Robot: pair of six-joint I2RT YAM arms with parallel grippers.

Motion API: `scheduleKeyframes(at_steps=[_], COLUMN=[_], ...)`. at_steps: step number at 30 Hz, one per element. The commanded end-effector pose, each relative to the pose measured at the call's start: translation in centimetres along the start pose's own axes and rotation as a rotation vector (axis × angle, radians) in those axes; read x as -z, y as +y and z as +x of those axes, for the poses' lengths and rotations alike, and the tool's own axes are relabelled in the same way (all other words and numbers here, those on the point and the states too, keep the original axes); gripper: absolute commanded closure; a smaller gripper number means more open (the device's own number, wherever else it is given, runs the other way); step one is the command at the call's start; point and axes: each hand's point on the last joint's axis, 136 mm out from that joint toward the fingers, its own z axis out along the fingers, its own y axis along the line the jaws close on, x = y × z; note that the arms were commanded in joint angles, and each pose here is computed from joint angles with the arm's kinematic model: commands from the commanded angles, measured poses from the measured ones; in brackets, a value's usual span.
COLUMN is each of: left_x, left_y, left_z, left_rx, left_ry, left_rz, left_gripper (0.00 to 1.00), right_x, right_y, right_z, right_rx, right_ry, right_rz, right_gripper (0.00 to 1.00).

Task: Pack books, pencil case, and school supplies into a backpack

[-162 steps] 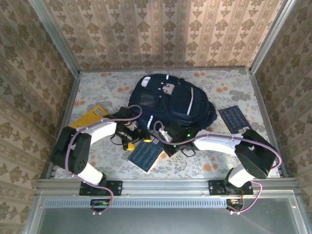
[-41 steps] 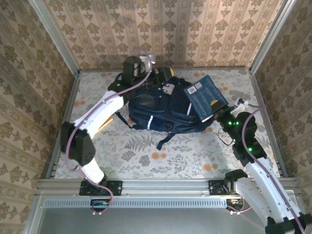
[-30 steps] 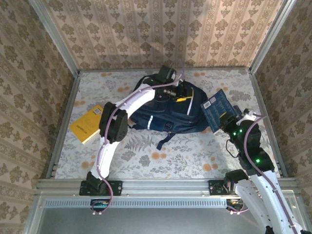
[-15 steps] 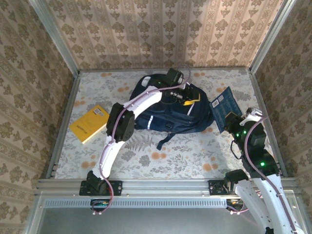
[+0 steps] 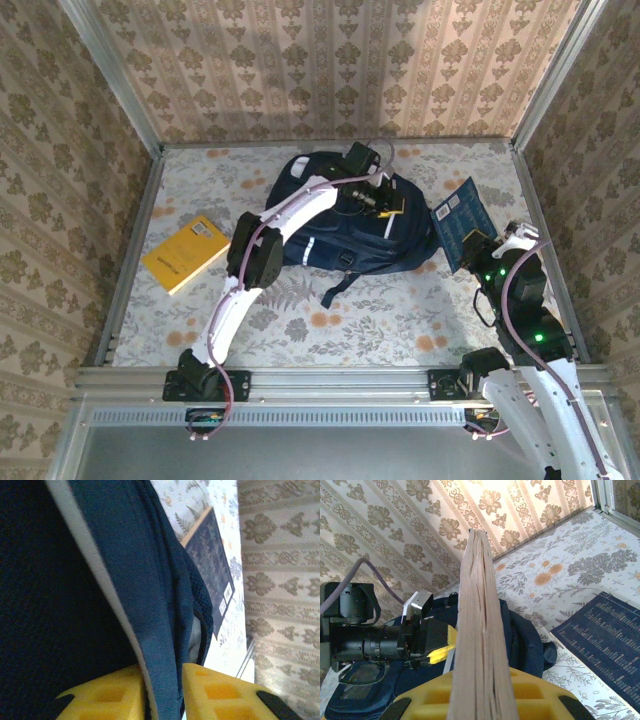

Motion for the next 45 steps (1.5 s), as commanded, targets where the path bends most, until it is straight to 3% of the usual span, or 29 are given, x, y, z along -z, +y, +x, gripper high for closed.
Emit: scheduleKeyframes(at_steps=[1,4,9,15,23,26,32,38,39,41,45], left_x=[-0.3,0.2,3.2,10.8,20.5,21.8,22.3,21.1,20.8,20.3,20.6], left_y=[2.1,2.0,-0.6,-5.7,-9.1,-9.7,-10.3,-8.9,-8.3,-7.2,-6.7], left_z=[0.9,0.9,0.0,-0.2,0.0,0.9,2.6,4.4,4.6,5.3,6.3], left_rx=[-0.04,-0.062,-0.128,-0.216,-0.29,-0.304,-0.325,-0.312,-0.306,-0.311,-0.39], left_ry=[0.019,0.022,-0.006,-0.066,-0.195,-0.197,-0.16,-0.105,-0.094,-0.071,-0.067], left_rz=[-0.132,-0.144,-0.105,-0.009,0.06,0.104,0.137,0.084,0.055,-0.014,-0.176], left_gripper=[0.87,1.0,1.0,1.0,1.0,1.0,1.0,1.0,0.99,0.79,0.59], right_x=[0.4,0.3,-0.1,-1.1,-2.9,-4.1,-6.5,-8.5,-8.6,-8.5,-8.1], right_y=[0.7,0.7,0.9,1.2,1.7,3.3,10.1,12.8,12.9,13.2,13.5], right_z=[-1.3,-1.1,-0.8,-0.1,0.8,1.8,4.1,4.8,4.7,4.5,4.3], right_rx=[-0.013,-0.015,-0.012,-0.005,-0.047,-0.091,-0.261,-0.513,-0.543,-0.594,-0.627], right_ry=[-0.053,-0.048,-0.021,0.023,0.058,0.116,0.277,0.37,0.372,0.379,0.388], right_rz=[-0.032,-0.033,-0.04,-0.034,-0.045,-0.123,-0.465,-0.604,-0.615,-0.635,-0.648], right_gripper=[1.0,1.0,1.0,1.0,0.99,0.99,1.0,1.0,1.0,1.0,1.0])
